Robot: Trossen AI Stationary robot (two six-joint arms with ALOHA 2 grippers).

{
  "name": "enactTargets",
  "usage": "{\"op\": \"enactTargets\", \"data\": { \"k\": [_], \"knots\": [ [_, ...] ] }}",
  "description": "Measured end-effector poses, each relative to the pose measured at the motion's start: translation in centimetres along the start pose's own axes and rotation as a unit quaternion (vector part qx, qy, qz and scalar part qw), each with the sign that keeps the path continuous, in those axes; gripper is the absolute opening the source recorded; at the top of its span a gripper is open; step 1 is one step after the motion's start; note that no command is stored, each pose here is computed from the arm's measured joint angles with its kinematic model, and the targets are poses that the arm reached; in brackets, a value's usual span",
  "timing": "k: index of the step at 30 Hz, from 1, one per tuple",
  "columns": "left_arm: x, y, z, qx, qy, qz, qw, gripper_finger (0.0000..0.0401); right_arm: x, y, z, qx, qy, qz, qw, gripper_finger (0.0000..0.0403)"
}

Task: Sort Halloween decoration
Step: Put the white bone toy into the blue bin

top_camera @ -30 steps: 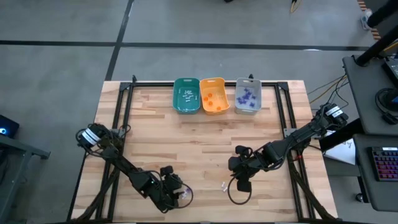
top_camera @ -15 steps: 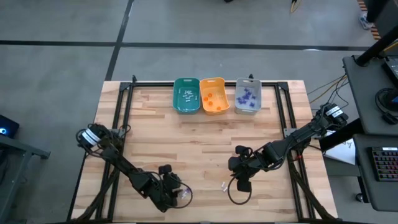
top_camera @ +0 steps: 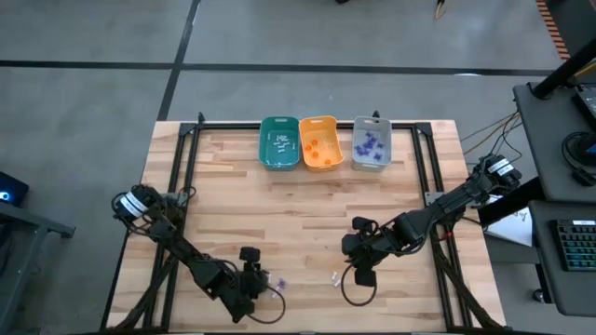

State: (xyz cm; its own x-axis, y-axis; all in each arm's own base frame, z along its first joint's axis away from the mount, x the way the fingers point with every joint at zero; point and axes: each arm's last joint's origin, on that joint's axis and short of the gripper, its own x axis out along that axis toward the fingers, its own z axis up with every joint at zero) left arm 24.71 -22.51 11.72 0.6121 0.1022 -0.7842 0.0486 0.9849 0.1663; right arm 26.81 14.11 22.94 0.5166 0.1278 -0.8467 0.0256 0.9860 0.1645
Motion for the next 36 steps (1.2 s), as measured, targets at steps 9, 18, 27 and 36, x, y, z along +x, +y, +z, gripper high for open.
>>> {"op": "enactTargets", "data": {
  "k": [9, 18, 27, 36],
  "knots": [
    [0.1, 0.1, 0.1, 0.07, -0.005, 0.009, 0.998, 0.015, 0.0, 0.0, 0.0, -0.005, -0.005, -0.007, 1.0, 0.0118],
    [0.8, 1.1, 0.4, 0.126, -0.01, 0.01, 0.992, 0.0149, 0.0, -0.1, 0.1, -0.005, -0.008, -0.01, 1.0, 0.0118],
    [1.5, 1.8, 0.4, 0.128, -0.007, -0.018, 0.992, 0.0115, 0.0, 0.0, 0.1, -0.005, -0.008, -0.01, 1.0, 0.0118],
    [1.6, 1.8, 0.1, 0.129, -0.001, -0.021, 0.991, 0.0028, 0.0, -0.1, 0.1, -0.005, -0.008, -0.01, 1.0, 0.0118]
  ]
}}
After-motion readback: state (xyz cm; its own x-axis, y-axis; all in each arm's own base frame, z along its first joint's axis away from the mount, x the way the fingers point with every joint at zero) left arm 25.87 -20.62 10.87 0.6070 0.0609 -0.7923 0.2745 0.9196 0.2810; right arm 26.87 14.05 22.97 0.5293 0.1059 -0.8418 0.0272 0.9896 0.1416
